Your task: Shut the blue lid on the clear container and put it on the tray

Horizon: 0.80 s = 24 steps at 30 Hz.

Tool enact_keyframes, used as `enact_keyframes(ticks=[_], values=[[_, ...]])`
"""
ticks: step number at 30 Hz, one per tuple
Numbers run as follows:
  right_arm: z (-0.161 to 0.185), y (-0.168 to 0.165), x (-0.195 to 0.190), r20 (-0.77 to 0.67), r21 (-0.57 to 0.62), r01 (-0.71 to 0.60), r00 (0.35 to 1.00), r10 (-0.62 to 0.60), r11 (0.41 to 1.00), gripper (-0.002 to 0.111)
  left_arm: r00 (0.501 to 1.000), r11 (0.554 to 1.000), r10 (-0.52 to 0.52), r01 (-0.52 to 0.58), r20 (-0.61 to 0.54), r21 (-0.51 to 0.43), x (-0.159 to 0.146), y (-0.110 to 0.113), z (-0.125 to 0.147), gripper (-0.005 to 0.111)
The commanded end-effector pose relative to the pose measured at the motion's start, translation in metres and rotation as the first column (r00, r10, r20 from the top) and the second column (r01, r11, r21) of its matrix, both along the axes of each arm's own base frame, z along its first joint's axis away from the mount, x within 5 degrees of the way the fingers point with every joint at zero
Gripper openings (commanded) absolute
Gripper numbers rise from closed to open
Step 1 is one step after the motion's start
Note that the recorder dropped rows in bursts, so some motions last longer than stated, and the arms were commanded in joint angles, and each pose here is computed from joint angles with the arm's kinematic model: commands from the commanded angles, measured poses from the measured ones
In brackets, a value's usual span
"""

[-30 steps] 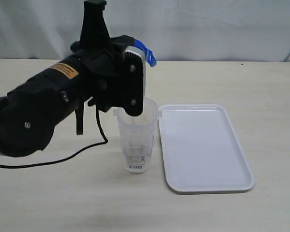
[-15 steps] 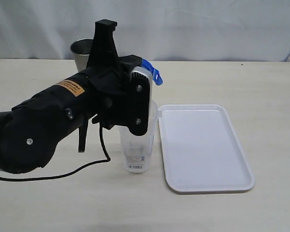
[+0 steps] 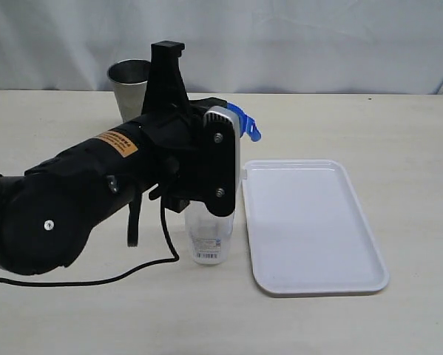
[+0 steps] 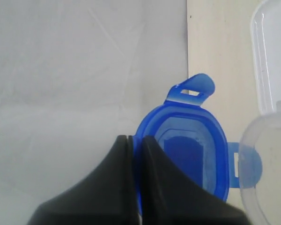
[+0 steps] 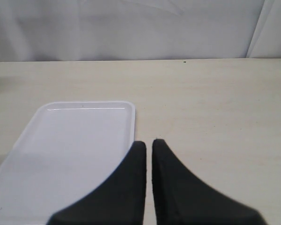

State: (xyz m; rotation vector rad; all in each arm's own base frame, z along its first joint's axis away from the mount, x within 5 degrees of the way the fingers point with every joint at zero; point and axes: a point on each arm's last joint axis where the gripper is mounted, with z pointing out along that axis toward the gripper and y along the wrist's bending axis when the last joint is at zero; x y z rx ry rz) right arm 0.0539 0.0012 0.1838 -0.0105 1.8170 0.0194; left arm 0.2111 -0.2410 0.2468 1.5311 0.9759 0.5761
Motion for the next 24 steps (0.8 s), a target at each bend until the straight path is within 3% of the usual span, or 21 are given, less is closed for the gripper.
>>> enact_keyframes(ticks=[1, 24], values=[[-0.0008, 0.0000, -0.0002, -0.001, 0.000, 0.000, 1.000, 0.000, 1.000, 0.005, 0.999, 0.999, 0.014, -0.012, 0.038, -0.035, -0.0028, -0.0019, 0.0046, 0.000], [-0.0008, 0.0000, -0.0002, -0.001, 0.000, 0.000, 1.000, 0.000, 1.000, 0.005, 0.999, 0.999, 0.033, -0.033, -0.009, -0.025, 0.0018, 0.0026, 0.0002, 0.000]])
